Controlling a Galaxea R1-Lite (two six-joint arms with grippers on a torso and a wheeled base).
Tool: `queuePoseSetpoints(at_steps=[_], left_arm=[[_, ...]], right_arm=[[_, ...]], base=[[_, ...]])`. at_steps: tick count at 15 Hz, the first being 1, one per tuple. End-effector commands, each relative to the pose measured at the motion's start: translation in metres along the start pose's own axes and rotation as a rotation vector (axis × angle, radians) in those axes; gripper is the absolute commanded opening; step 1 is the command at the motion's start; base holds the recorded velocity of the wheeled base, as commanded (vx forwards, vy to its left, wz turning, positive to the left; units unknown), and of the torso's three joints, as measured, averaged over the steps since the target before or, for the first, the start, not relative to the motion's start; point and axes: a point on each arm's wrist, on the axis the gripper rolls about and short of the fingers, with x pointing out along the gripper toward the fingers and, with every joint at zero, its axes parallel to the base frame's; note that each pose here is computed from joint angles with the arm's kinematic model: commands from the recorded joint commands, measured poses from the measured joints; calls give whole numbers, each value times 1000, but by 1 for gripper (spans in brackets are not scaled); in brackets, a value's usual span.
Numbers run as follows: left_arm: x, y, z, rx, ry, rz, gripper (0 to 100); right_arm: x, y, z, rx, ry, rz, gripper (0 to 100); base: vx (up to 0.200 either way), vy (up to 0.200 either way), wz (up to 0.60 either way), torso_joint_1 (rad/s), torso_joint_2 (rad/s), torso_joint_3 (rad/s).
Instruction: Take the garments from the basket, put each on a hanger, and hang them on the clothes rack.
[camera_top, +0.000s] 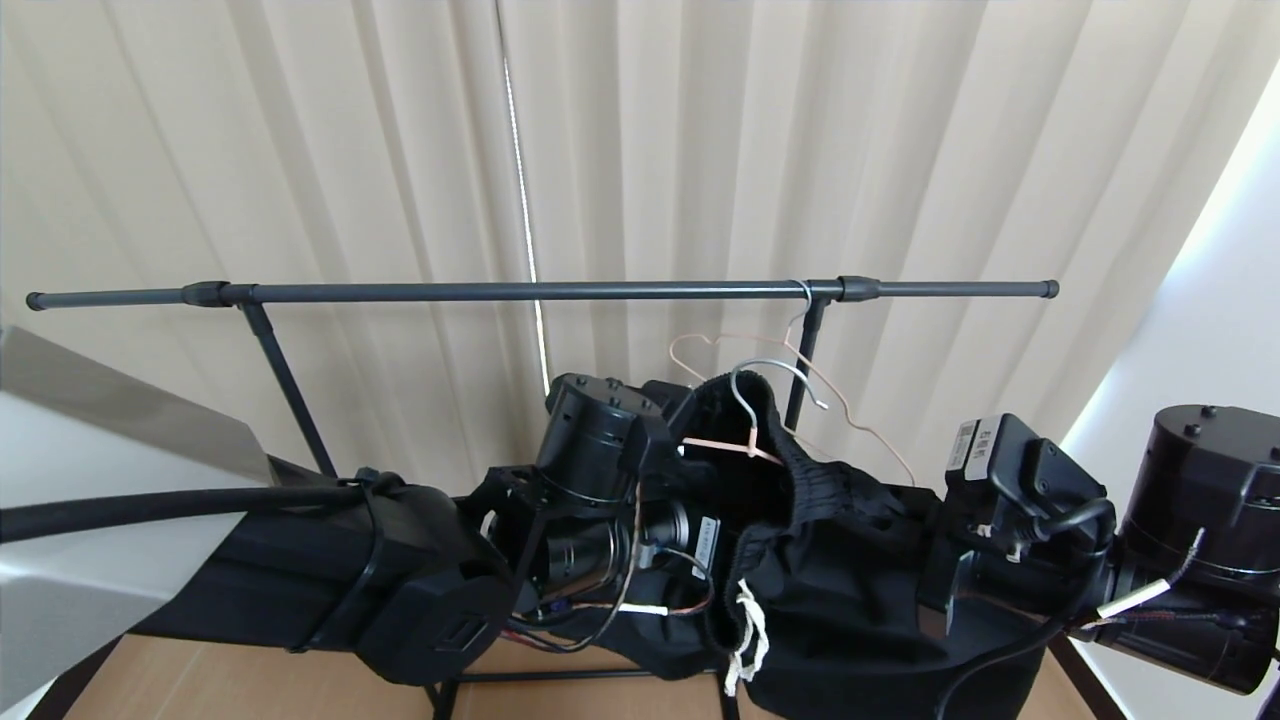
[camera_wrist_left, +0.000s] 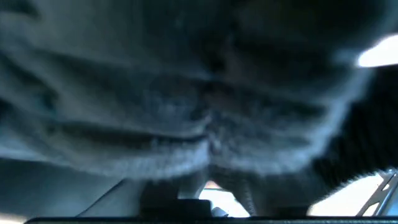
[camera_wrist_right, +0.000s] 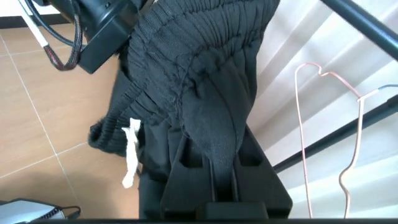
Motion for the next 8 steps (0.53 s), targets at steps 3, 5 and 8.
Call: queuePoseSetpoints(at_steps=[3, 5, 8], left_arm=[[-13, -4, -8, 35, 8, 44, 100], [-29, -3, -13, 49, 14, 45, 100], [-49, -4, -15, 62, 4, 38, 100]], right_arm=[[2, -1, 0, 1, 2, 0, 0], [3, -2, -1, 3, 4, 0, 0], [5, -3, -3, 8, 11, 0, 0]], base=[[0, 0, 0, 0, 0, 0], [0, 0, 0, 0, 0, 0], [0, 0, 0, 0, 0, 0]])
